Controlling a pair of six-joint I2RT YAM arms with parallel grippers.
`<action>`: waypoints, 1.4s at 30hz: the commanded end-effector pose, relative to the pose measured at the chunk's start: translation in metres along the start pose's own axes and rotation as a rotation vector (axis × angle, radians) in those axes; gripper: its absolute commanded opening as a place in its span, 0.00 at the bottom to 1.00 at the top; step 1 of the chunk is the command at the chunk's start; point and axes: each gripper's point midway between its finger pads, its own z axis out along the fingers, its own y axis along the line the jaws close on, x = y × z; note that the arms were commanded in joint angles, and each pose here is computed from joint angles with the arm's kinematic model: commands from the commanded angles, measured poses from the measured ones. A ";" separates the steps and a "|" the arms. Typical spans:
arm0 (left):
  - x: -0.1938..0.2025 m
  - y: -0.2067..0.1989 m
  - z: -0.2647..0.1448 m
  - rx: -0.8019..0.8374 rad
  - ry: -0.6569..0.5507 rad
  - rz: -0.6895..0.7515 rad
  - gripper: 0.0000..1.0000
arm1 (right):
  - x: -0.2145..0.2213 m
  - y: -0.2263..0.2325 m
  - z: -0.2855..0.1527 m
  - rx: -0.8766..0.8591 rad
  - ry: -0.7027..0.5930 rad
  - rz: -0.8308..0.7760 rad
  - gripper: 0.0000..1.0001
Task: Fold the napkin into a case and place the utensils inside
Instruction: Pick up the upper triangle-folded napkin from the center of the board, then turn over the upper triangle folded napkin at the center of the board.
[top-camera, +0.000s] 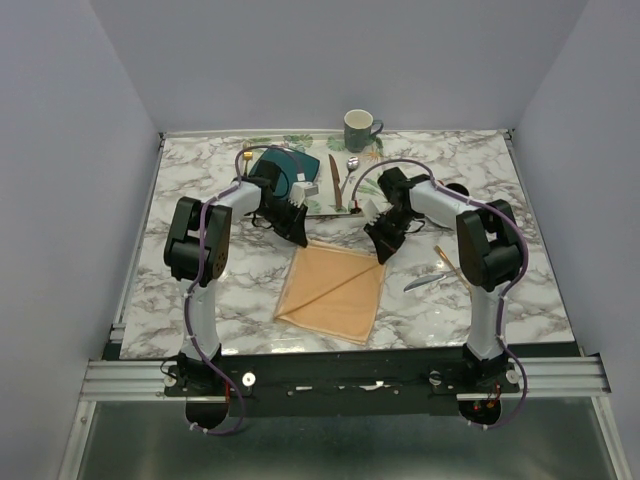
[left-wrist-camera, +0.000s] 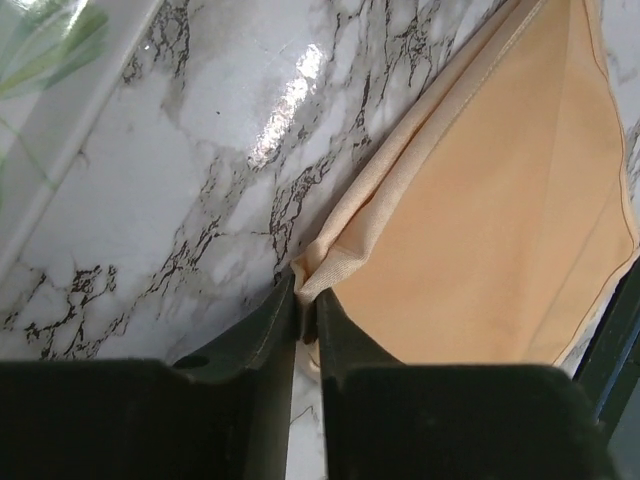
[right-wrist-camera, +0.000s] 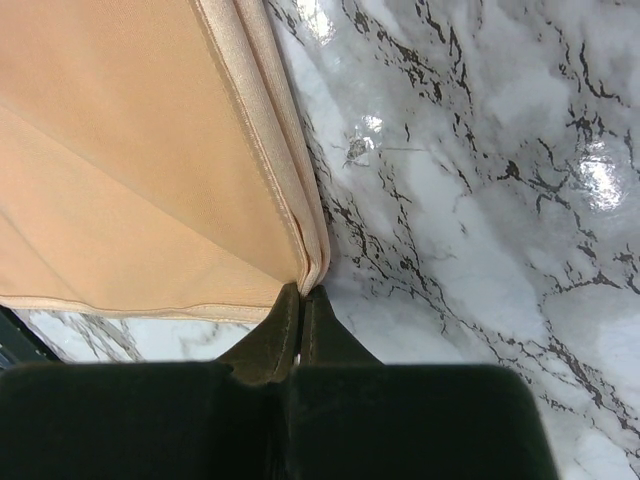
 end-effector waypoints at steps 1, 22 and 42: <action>0.013 0.004 -0.005 -0.042 0.038 0.013 0.11 | -0.004 -0.012 0.004 0.027 0.012 -0.039 0.01; -0.128 -0.043 -0.120 -0.193 -0.414 0.291 0.00 | -0.084 -0.033 -0.128 0.324 -0.286 -0.174 0.01; -0.197 0.009 -0.163 -0.364 -0.661 0.610 0.00 | -0.160 -0.091 -0.197 0.702 -0.453 -0.467 0.01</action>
